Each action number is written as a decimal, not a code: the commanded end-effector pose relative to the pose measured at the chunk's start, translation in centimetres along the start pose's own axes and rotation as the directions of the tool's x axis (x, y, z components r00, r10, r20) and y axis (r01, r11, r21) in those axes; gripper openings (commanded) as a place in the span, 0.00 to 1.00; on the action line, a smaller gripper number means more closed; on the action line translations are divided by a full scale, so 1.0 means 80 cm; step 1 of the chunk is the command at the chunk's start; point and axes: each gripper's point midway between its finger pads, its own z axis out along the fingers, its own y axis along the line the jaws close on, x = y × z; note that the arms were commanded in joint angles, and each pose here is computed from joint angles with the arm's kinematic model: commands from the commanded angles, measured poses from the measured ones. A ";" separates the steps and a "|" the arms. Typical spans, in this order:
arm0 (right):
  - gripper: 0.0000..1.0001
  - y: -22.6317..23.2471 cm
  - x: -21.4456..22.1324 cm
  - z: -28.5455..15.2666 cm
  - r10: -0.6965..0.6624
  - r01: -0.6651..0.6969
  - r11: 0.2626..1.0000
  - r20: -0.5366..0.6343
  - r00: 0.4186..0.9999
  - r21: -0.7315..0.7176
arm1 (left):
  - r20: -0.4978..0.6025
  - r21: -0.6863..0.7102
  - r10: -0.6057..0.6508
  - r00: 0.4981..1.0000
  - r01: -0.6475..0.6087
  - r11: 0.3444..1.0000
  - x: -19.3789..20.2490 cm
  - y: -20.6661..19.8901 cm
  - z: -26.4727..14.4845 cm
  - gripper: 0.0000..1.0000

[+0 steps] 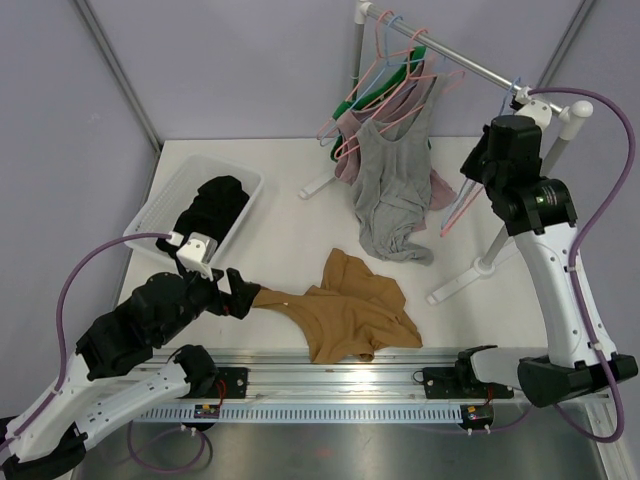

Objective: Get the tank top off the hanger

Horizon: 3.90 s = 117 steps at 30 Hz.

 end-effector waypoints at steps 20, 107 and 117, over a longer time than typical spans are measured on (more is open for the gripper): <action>0.76 0.002 -0.002 -0.086 -0.012 0.012 0.982 0.003 1.000 -0.187 | -0.026 0.064 -0.114 0.993 0.115 0.991 -0.035 -0.057 0.058 0.99; 1.00 0.013 0.030 -0.306 -0.001 0.118 0.708 0.165 0.986 -0.696 | 0.089 -0.650 -0.357 0.930 0.326 0.687 -0.222 0.267 0.143 0.99; 0.99 0.076 -0.014 -0.253 0.146 -0.064 0.662 0.044 0.988 -0.747 | 0.159 -0.463 -0.295 0.942 0.335 0.821 -0.227 0.184 0.077 0.99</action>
